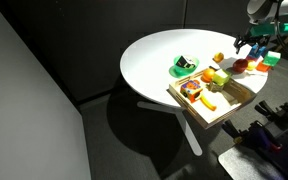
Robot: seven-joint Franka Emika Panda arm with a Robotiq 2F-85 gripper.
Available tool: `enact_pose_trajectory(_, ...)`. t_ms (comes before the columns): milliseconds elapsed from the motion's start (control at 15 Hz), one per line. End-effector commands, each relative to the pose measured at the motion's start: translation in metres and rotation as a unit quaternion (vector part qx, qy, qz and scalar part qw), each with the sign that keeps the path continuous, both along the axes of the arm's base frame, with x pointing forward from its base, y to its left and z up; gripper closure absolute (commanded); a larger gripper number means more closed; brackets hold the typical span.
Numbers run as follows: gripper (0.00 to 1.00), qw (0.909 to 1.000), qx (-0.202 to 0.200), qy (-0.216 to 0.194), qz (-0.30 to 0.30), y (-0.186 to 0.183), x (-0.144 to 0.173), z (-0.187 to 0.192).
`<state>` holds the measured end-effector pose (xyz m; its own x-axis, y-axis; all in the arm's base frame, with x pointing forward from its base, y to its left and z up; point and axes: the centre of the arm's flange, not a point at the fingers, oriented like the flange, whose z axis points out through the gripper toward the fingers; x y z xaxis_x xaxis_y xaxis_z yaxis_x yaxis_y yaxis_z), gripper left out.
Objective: Put the big red apple on top of the two stacked toy blocks in the box
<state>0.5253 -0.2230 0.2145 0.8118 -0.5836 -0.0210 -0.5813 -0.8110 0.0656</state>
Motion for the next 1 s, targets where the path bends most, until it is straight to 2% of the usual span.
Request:
enact_pose_trajectory(0, 0.00, 1.0000, -0.004, -0.008, 0.004, 0.003, -0.001, -0.012)
enact_pose_trajectory(933, 0.00, 0.9999, -0.007, 0.006, 0.011, 0.004, -0.007, -0.048)
